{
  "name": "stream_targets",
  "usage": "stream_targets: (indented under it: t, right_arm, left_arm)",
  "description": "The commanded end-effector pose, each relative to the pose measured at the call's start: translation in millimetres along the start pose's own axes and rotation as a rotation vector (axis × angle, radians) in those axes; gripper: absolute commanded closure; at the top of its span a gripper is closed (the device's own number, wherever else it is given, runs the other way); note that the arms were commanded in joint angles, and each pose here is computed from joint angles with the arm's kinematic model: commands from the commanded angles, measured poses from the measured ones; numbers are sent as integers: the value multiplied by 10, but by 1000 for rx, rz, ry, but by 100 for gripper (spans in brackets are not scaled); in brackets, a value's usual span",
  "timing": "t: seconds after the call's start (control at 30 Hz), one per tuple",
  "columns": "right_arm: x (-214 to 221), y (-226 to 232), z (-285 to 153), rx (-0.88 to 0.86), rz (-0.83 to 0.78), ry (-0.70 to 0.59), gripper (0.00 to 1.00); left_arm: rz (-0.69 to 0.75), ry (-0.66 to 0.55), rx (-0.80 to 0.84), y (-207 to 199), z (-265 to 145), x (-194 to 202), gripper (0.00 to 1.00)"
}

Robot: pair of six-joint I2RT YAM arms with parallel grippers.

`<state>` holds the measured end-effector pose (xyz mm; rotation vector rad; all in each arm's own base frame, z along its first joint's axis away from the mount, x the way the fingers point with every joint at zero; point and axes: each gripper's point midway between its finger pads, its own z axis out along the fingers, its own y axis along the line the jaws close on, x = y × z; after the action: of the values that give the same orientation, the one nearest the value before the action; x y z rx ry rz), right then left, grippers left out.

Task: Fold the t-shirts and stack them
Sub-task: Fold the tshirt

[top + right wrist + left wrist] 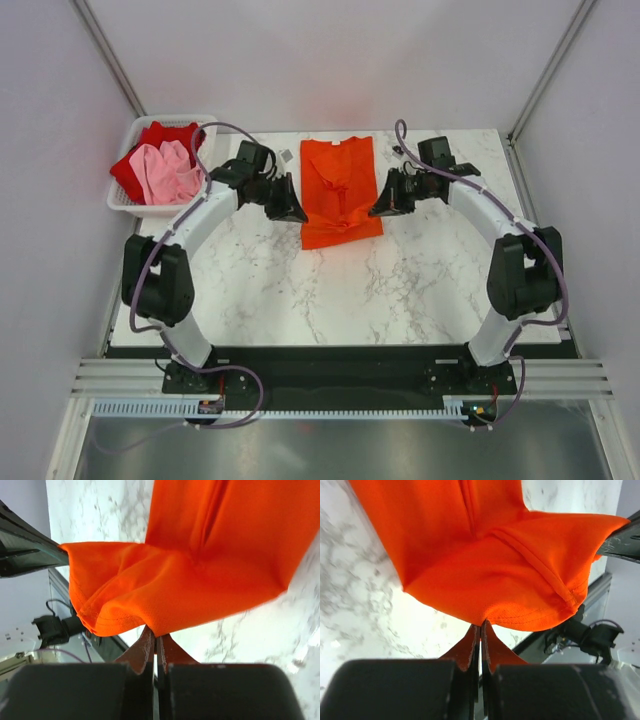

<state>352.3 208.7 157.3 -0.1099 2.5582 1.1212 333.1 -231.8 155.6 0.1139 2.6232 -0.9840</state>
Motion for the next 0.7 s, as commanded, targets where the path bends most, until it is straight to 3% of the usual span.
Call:
stream_targets:
  t: [0.0,0.2,0.6,0.67]
  right_arm:
    - [-420,-46,154,14,-83,-57,100]
    - [-720,-292,455,53,-121,-64,100]
    - [-1173,-529,746,91,-162,-119,100]
    - [-1236,-577,769,112,-170,-134,86]
  left_arm:
    - [85,-41,-48,135,111,-382,98]
    - [134,-67,-78,308,425,-807,98]
    - [190,-126,-135,537,726,-1215,98]
    - [199,-135,-155,585,773,-1273,86]
